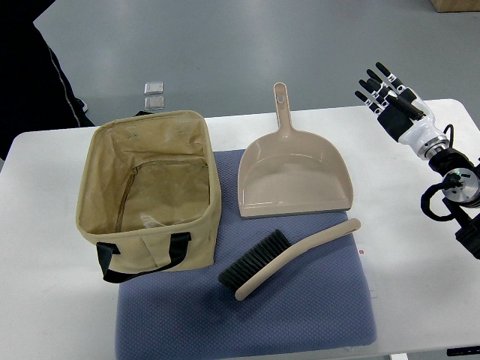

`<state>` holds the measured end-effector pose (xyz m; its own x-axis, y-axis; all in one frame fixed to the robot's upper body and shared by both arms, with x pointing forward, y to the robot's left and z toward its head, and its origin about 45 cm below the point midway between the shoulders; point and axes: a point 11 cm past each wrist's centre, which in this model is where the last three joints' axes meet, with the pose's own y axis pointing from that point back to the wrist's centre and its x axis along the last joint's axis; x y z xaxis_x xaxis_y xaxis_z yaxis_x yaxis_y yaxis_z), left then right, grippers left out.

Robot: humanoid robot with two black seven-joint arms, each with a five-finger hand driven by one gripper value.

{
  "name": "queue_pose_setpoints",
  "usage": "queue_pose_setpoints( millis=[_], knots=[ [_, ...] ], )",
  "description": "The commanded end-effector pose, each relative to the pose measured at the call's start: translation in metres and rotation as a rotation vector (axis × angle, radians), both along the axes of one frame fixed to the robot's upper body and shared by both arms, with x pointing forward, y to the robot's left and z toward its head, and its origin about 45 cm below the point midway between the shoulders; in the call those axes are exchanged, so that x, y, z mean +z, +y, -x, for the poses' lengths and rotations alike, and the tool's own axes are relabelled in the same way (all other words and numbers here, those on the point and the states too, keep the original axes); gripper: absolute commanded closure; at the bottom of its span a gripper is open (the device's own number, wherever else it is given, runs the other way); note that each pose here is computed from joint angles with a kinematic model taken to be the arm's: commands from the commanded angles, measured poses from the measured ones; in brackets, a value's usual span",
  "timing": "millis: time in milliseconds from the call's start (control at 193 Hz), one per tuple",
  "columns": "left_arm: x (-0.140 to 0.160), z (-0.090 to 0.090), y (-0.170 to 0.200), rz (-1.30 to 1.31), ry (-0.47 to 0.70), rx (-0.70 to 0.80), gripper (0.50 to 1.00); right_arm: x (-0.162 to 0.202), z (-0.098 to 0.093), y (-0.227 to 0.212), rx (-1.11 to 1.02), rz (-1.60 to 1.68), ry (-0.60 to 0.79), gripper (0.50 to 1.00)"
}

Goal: Put pink broom in yellow bag with right hand

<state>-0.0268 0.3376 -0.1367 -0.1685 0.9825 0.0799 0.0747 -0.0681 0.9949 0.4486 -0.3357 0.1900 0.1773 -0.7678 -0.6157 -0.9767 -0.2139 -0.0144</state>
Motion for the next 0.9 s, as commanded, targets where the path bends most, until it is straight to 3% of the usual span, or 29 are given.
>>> queue_pose_setpoints(
  millis=[0,896],
  knots=[
    [0.000,0.002,0.000,0.000,0.003,0.002,0.500,0.001,0.000,0.001,0.004,-0.001,-0.004,0.572],
    [0.000,0.002,0.004,-0.017,0.003,0.009,0.500,0.012,0.000,0.000,0.055,-0.007,-0.050,0.572]
  ],
)
